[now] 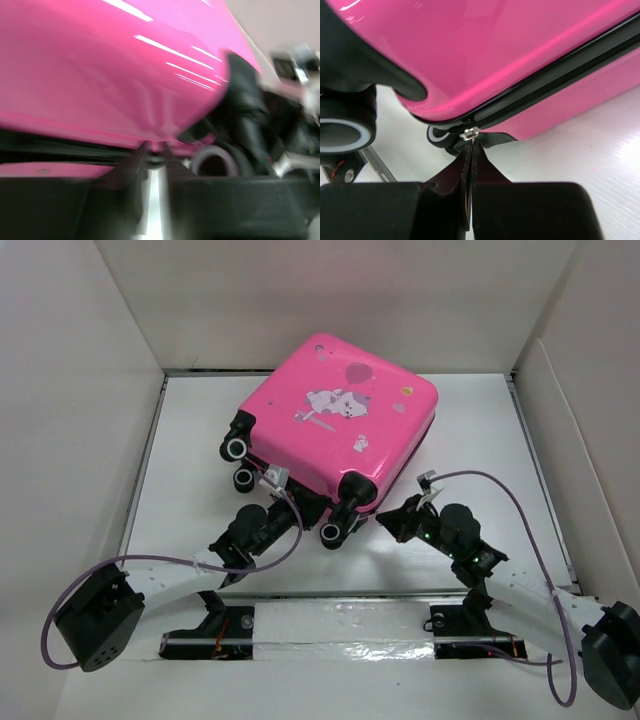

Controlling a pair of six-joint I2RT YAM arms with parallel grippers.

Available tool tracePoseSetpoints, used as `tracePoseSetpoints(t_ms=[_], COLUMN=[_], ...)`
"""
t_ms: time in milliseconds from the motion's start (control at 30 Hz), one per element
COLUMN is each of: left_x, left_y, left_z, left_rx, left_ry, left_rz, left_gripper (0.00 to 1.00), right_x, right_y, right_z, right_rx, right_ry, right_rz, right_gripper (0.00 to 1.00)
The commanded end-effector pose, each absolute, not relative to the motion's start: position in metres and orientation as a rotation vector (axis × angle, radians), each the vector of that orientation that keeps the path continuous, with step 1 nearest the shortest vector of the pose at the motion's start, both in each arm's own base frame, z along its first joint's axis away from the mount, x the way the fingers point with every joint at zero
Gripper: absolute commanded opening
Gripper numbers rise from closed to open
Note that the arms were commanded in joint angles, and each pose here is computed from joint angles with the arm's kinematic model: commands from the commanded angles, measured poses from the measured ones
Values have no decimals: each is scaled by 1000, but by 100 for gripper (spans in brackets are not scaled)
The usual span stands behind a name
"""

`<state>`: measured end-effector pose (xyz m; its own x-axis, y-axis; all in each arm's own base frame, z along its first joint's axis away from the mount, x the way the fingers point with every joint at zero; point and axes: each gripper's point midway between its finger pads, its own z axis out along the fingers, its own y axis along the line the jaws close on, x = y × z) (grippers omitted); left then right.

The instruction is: Pack the luggage

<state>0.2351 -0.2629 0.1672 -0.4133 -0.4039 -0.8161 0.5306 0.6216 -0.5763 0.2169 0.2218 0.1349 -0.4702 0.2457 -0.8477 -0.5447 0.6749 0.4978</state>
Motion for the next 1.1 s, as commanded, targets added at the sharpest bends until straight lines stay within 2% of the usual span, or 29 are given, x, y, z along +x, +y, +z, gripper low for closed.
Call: tracePoseSetpoints(t_ms=[0,100,200,533,833,933,967,1033,1067], left_x=[201,190,180,159,145,146,153,158,160], left_y=[-292,-292,-296,-310,-291,-294,-300,-308,-313], left_z=[208,207,212,230,269,274,253,255,237], left_rx=[296,307,339,457,439,443,446,479,489], left_ry=[1603,1623,1623,1564,1405,1422,1536,1569,1652], left_rz=[-1190,-1243,-1303,-1437,-1476,-1474,-1438,-1406,-1378], left_gripper=[35,80,93,95,97,99,99,99,99], right_x=[247,255,258,265,265,263,262,262,262], right_y=[216,213,215,213,203,203,203,204,204], right_z=[197,191,192,191,191,188,187,187,187], right_rx=[-251,-277,-290,-316,-319,-325,-329,-330,-331], right_ry=[1667,1690,1680,1701,1710,1716,1716,1715,1715], right_rz=[909,908,919,888,853,859,863,867,868], right_gripper=[0,0,0,0,0,0,0,0,0])
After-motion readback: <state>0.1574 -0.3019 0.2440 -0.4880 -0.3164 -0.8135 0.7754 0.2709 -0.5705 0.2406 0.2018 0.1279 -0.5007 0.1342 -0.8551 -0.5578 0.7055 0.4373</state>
